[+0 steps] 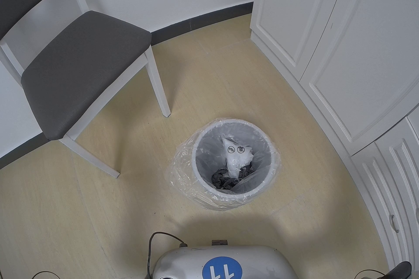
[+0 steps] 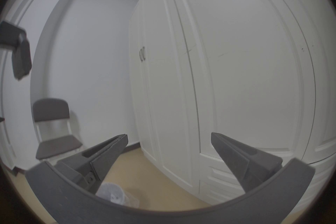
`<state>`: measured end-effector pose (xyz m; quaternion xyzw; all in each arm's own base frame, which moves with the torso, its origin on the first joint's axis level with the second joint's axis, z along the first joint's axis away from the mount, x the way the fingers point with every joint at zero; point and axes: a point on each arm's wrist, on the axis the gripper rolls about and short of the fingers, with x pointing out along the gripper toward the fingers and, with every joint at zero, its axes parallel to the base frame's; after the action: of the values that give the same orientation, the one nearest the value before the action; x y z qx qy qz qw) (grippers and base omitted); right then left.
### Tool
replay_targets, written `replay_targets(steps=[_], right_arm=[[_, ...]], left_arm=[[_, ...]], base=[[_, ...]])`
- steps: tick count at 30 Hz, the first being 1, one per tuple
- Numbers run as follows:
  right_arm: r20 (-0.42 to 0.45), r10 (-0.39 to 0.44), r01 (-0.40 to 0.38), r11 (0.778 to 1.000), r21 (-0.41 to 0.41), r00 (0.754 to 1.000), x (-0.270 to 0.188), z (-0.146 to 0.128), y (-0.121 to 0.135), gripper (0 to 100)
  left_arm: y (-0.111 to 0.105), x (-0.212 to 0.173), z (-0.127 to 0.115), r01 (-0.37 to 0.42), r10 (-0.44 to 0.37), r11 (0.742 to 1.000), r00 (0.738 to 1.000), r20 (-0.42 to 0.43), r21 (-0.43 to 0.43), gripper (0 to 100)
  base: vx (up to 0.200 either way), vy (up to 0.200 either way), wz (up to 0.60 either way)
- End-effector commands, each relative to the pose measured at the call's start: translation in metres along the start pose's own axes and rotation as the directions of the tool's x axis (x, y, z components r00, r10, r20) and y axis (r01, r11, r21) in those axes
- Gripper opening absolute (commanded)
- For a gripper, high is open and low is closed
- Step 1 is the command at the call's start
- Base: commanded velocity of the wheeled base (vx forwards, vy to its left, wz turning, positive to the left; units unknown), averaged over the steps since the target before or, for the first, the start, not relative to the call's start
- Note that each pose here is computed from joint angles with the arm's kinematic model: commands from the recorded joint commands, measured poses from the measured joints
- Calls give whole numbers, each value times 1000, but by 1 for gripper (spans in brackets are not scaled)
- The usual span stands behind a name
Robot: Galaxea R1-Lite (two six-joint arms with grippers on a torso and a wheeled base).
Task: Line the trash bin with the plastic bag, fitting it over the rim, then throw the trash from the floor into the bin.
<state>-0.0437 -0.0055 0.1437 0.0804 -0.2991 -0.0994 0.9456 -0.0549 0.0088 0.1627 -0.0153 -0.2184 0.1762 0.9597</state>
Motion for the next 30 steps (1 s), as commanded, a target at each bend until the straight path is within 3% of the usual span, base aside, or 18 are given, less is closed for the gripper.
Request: replay_targets(steps=[1,2,5,13,14,15,17,22,24,27,30], right_arm=[[-48,23,-27,996,-80,999,-4,-15,-2,100],[-51,23,-27,996,-86,998,-4,-15,-2,100],[-169,24,-59,977,-207,985,-5,-27,-3,100],[-364,-6,-86,968,-235,931,-11,-47,-6,100],[-413,-19,-84,969,-231,911,-13,-53,-7,100],[-417,-20,-84,969,-230,909,-13,-53,-7,100],[-490,-34,-90,969,-229,871,-17,-61,-9,100],[-494,-38,-49,985,-163,869,-17,-61,-9,100],[-492,-46,-41,986,-164,869,-17,-61,-9,100],[-470,-148,49,975,-216,870,-17,-60,-12,100],[-465,-169,67,972,-226,869,-17,-60,-12,100]], left_arm=[[-2,-1,-30,28,-27,999,998,-59,19,100],[-2,-1,-31,27,-25,999,998,-60,20,100],[-3,-1,-53,32,-28,999,995,-96,40,100],[-4,-2,-64,33,-22,997,988,-154,68,100],[-3,-3,-68,38,-22,996,981,-191,81,100],[-3,-3,-68,39,-22,996,981,-194,83,100],[-3,-4,-75,47,-18,993,966,-260,106,100],[-3,-8,-86,64,-13,989,933,-358,130,100],[-3,-8,-86,65,-15,989,933,-359,129,100],[-3,-8,-86,75,-22,988,934,-358,135,100],[-3,-8,-86,78,-25,988,933,-358,132,100]], base=[[0,0,0],[0,0,0],[0,0,0],[0,0,0],[0,0,0],[0,0,0],[0,0,0],[0,0,0],[0,0,0],[0,0,0],[0,0,0]])
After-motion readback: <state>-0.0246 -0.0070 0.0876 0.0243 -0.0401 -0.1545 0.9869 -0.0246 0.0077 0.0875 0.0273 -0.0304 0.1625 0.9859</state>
